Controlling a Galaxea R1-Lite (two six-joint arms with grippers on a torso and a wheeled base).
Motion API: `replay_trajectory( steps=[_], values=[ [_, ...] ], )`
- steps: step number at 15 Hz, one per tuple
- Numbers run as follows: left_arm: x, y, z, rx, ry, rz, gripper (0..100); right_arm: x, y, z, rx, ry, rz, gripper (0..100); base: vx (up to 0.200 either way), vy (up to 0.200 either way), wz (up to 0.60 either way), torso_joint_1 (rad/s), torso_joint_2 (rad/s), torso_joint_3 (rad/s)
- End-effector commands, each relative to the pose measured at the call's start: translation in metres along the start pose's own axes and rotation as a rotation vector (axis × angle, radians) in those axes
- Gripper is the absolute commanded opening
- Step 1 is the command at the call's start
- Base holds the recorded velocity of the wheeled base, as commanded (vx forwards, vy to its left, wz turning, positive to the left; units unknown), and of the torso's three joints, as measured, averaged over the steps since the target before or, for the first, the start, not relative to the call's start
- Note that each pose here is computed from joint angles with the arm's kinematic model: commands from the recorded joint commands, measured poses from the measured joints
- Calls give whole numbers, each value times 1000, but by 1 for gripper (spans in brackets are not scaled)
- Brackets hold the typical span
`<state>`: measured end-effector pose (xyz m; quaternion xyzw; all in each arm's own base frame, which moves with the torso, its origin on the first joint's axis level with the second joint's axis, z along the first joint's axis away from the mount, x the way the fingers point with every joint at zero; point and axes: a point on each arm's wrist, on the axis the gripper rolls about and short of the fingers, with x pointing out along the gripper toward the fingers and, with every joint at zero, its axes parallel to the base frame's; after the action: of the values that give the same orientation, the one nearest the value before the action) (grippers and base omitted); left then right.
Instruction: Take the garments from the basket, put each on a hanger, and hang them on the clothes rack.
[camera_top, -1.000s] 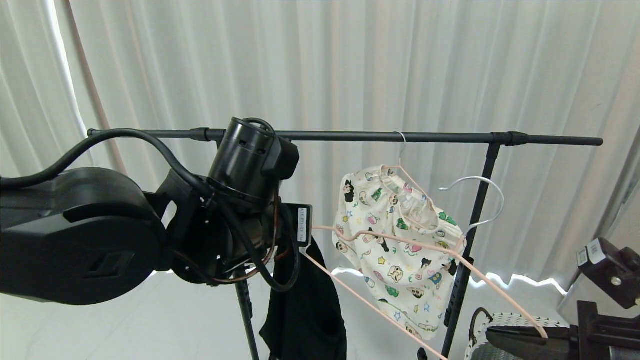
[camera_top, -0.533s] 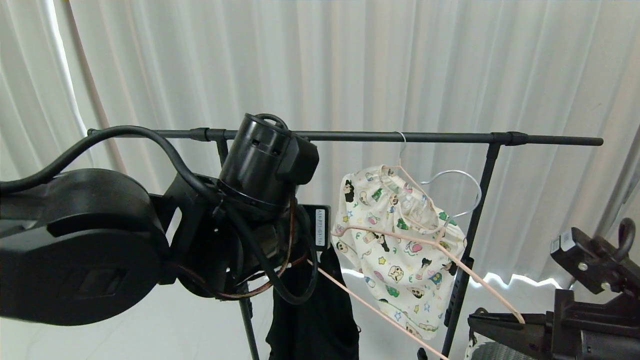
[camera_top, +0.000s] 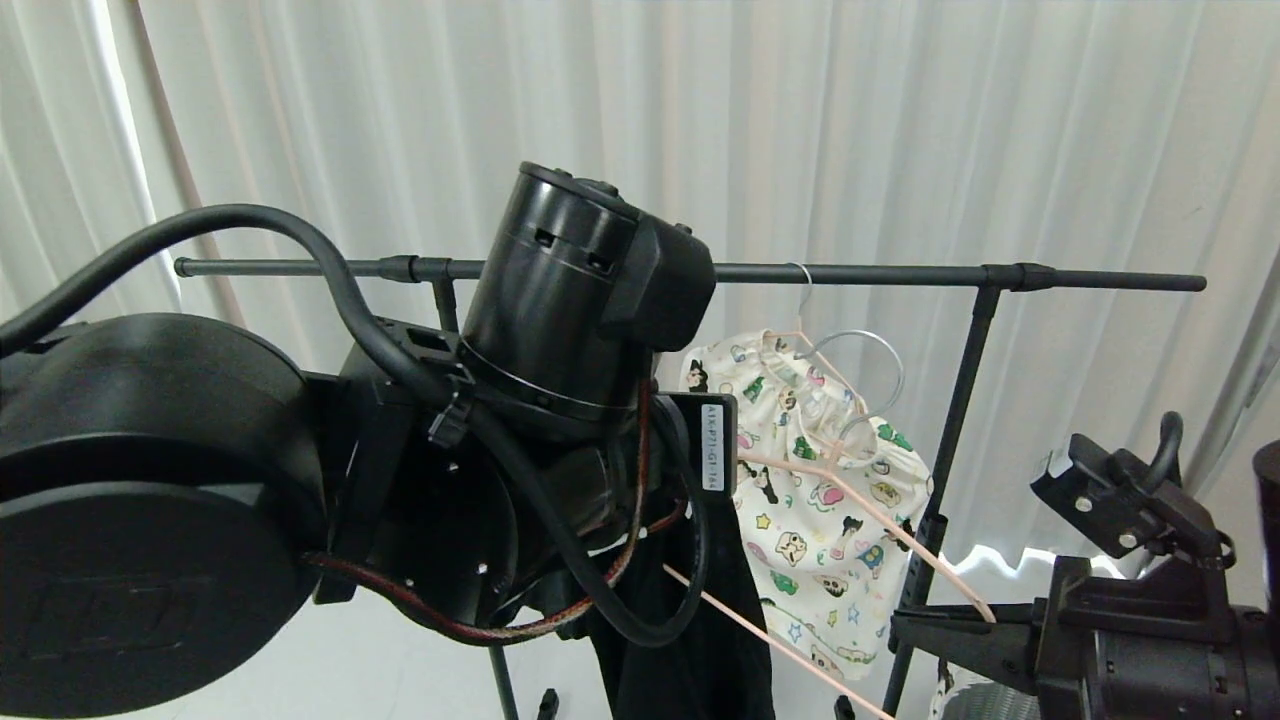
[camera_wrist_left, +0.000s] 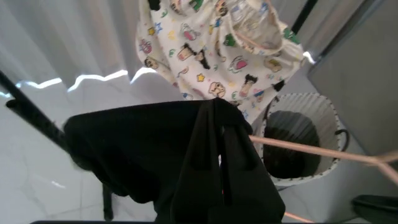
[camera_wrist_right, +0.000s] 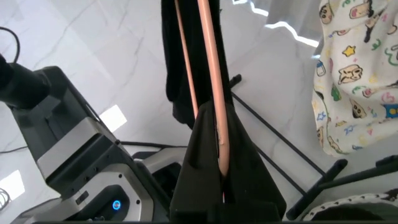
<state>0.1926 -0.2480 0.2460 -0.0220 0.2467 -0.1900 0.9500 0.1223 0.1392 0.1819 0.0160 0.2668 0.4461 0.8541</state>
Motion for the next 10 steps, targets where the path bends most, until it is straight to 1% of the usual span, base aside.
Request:
replay_trajectory(
  steps=[1,3,5,9,10],
  values=[
    [-2,-5,1,4,-5,-17,0,9,0,0,0,18,5,0,0,0,0,0,0,0],
    [-7,-13,3,9,-18,-45,0,24,2,1,-5,17,22,0,0,0,0,0,0,0],
    [-12,-18,5,14,-29,-68,0,35,2,2,-7,21,14,0,0,0,0,0,0,0],
    [-15,-18,5,19,-34,-62,0,50,3,15,4,0,12,0,0,0,0,0,0,0],
    [-14,-17,5,45,-43,-34,0,54,3,17,6,3,8,0,0,0,0,0,0,0]
  ],
)
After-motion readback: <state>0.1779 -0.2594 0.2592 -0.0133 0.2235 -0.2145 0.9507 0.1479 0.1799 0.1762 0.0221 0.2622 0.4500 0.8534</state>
